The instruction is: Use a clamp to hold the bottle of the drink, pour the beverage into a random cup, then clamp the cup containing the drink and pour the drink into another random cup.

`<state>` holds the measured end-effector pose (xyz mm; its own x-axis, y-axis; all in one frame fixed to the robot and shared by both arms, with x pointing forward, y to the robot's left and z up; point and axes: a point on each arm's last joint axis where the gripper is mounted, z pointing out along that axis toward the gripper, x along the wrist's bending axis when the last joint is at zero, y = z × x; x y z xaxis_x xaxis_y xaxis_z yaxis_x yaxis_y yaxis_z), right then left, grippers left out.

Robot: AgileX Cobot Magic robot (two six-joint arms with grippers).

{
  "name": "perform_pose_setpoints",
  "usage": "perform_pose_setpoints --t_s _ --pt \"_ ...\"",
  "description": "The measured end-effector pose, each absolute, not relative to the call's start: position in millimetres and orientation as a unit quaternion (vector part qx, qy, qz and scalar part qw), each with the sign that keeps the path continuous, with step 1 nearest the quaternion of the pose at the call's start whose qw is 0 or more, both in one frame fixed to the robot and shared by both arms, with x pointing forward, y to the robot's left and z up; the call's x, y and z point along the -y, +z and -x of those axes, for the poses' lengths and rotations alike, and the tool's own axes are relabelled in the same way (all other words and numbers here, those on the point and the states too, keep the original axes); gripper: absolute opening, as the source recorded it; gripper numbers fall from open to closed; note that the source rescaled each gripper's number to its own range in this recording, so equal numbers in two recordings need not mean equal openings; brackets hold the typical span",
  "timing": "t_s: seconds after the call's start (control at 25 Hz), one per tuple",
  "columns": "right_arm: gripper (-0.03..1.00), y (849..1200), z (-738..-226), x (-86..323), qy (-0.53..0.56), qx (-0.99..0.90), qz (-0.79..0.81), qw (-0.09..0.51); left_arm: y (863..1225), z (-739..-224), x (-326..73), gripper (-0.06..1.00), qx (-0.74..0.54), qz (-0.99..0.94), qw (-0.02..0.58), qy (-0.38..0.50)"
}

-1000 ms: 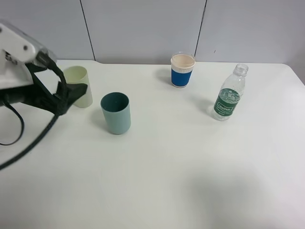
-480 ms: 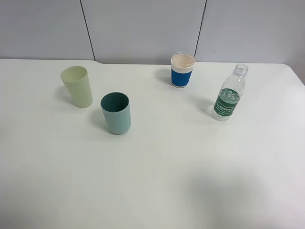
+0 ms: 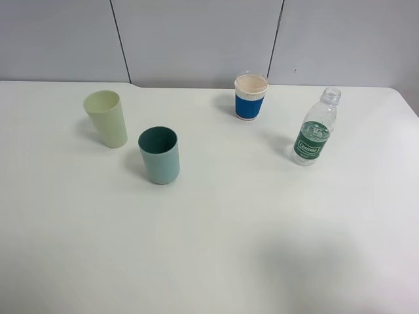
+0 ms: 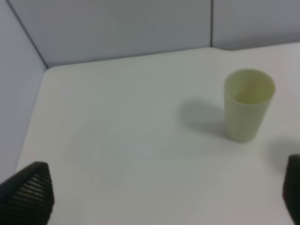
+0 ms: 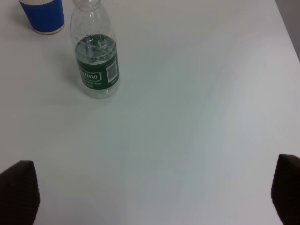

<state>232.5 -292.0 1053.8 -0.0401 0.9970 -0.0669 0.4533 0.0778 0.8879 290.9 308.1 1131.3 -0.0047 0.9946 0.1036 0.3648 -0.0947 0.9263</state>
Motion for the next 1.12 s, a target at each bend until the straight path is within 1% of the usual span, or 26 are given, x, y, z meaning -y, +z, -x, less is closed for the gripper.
perform_pose_setpoints --t_s 0.12,0.24,0.52,0.64,0.84,1.12 --pt "0.99 1054 -232 292 0.356 -0.627 -0.578 0.382 1128 -278 -309 0.99 -0.573 -0.580 0.380 0.437" --pt "0.99 1054 -232 292 0.356 -0.627 -0.578 0.382 1116 -267 -308 0.99 -0.581 -0.565 0.391 0.436" --pt "0.99 1054 -232 292 0.356 -0.627 -0.578 0.382 1071 -248 -302 0.99 -0.589 -0.555 0.422 0.409" --pt "0.99 1054 -232 292 0.356 -0.627 -0.578 0.382 1071 -240 -302 0.99 -0.578 -0.544 0.437 0.423" --pt "0.99 1054 -232 292 0.356 -0.627 -0.578 0.382 1070 -239 -302 0.99 -0.578 -0.543 0.438 0.423" --pt "0.99 1054 -232 292 0.356 -0.627 -0.578 0.382 1067 -234 -302 1.00 -0.596 -0.560 0.414 0.401"
